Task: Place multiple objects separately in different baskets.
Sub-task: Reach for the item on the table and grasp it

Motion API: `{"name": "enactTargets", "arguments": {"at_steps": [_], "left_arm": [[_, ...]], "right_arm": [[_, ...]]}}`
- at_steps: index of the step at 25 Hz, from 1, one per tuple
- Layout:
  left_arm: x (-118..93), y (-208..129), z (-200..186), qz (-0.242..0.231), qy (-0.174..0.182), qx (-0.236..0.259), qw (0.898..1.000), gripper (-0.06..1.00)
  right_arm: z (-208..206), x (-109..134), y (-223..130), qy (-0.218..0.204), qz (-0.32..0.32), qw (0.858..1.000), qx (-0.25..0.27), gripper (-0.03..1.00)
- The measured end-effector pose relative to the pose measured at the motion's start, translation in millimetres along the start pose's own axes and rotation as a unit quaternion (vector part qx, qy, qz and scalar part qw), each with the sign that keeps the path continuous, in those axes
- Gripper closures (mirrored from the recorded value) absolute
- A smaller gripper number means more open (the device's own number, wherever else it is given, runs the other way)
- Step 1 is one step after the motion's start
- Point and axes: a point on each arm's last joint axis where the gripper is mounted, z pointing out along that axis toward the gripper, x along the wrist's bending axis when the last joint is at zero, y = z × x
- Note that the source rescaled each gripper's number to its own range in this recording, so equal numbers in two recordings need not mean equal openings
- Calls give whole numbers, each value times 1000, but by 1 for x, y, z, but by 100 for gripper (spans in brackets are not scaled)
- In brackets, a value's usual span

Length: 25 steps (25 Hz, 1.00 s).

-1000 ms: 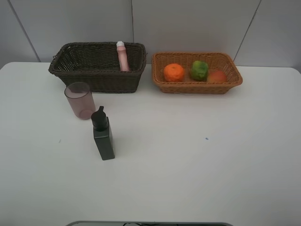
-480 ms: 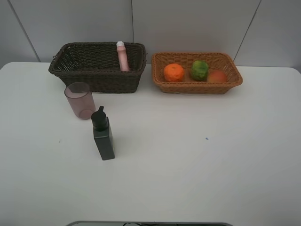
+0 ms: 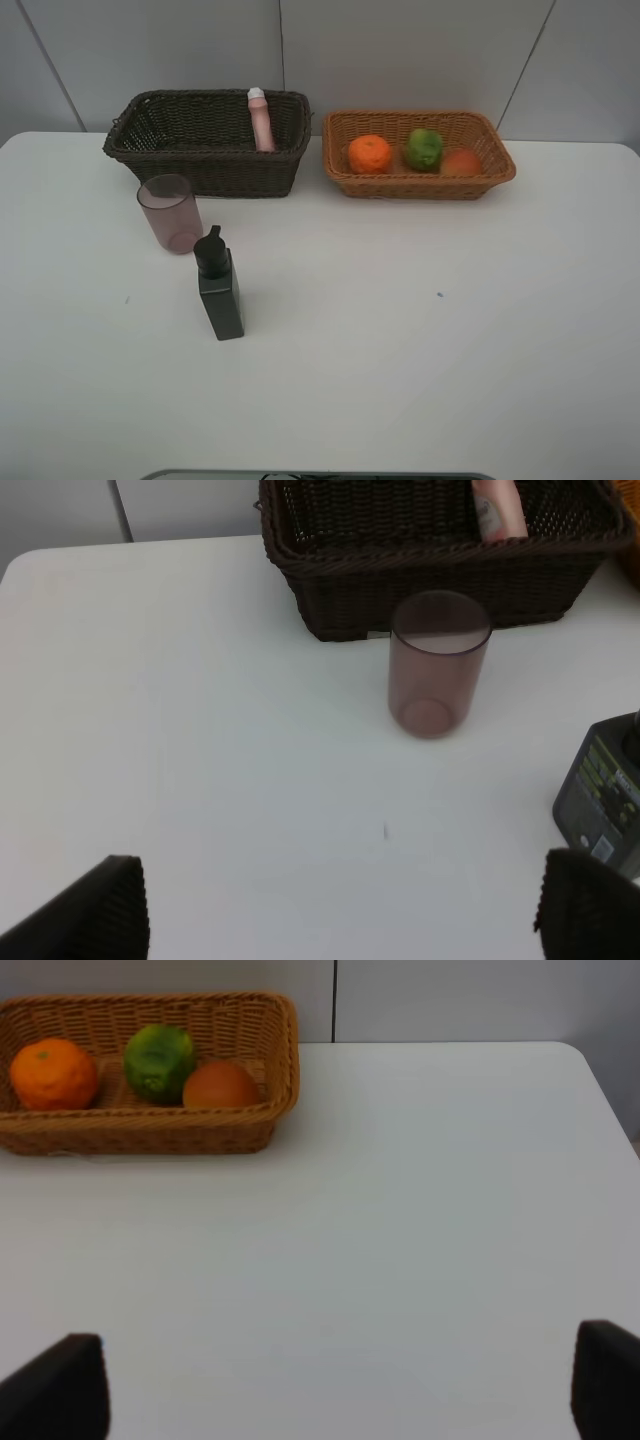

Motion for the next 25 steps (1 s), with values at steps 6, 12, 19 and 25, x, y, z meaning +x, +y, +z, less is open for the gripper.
{"name": "enactTargets", "arguments": {"at_steps": [6,12,19,25], "left_arm": [[1,0,0,-1,4,0,1000,-6],[1,2,2,-3,4,9,1000,-6],[4,47,39,-18,-5,63,998,-6],[7,92,101,-48,-23,158,986,-6]], "right_arm": [[0,0,0,0,0,1000,0,2],[0,0,0,0,0,1000,0,2],[0,0,0,0,0,1000,0,2],[0,0,0,0,0,1000,0,2]]}}
